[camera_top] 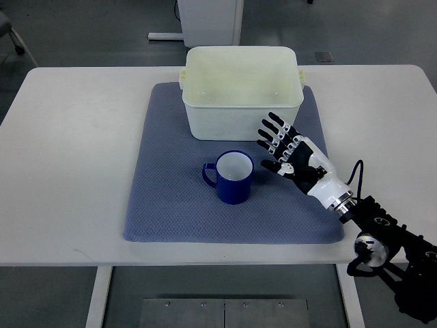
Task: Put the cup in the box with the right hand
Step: 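Lower the open right hand around the blue mug's body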
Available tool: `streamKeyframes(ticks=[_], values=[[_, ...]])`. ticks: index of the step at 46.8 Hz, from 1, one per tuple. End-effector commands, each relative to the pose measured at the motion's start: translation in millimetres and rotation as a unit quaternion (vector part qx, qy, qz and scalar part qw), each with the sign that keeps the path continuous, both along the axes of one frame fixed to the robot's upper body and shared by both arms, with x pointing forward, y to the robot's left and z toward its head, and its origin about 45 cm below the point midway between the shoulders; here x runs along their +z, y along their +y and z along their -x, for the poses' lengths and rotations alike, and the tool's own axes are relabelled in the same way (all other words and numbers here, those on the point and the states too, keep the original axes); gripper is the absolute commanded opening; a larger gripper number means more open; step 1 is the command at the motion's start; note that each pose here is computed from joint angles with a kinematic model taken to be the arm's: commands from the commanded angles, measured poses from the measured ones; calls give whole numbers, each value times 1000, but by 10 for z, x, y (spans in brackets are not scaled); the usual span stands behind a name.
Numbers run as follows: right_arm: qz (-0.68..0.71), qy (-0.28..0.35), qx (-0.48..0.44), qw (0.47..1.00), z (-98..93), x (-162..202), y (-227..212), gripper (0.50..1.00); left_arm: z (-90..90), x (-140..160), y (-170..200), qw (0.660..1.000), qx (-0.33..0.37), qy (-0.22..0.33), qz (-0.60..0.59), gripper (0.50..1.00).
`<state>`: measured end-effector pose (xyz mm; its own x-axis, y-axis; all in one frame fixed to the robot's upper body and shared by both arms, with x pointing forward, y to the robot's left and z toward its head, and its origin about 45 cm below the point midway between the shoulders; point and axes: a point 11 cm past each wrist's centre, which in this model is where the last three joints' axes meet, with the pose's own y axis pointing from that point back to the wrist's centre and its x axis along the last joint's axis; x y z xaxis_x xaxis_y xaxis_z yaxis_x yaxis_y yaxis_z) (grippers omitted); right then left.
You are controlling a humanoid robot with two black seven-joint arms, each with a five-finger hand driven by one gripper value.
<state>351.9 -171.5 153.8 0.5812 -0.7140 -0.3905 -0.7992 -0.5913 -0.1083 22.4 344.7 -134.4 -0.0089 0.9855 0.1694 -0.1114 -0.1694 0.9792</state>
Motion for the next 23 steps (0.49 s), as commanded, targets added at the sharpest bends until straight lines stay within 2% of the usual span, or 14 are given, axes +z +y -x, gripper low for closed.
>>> streamKeyframes(ticks=[1,23], values=[[9,-7,-4,1000,14,-14,61,983,0,0,0,1000,0,0,0,1000],[22,-20,4,1000,67,-37,337,983,0,0,0,1000,0,0,0,1000]])
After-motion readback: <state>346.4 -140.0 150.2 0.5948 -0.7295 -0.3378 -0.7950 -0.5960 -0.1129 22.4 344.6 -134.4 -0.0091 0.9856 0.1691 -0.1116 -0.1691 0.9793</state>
